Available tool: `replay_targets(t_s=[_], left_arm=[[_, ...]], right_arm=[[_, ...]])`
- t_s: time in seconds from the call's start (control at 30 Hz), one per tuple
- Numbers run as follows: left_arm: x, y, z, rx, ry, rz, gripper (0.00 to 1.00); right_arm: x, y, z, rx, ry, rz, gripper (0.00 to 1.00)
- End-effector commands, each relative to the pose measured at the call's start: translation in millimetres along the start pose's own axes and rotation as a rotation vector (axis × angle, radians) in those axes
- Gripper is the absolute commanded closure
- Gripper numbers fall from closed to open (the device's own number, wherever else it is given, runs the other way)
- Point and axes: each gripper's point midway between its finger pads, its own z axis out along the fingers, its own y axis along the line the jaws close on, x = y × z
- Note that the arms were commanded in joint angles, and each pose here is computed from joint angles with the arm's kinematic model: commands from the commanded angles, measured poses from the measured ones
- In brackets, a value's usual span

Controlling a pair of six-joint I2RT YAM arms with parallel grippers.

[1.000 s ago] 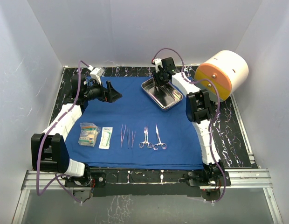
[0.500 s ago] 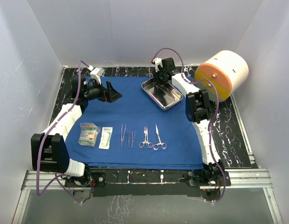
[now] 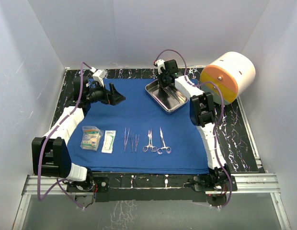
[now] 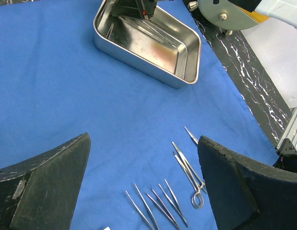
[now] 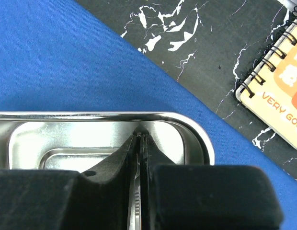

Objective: Open and lay out the surgical kit
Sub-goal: Pick up the medical item from the container.

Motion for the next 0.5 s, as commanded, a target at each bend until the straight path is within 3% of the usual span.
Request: replay_targets(t_s=[0.0,0.07,0.47], left_arm=[[-12,-12,-9,0.031,-0.039,0.045,0.07],[-12,-12,-9,0.031,-0.04,0.047,0.07],[-13,-13,-10,0.031,-0.043,0.05,0.07]], right_arm=[[38,6,15,-0.02,0.089,0.008,0.96],[33,7,14,-0.024,0.081,0.015,1.0],[-45,2,-27,0.008,-0.078,0.092,1.0]])
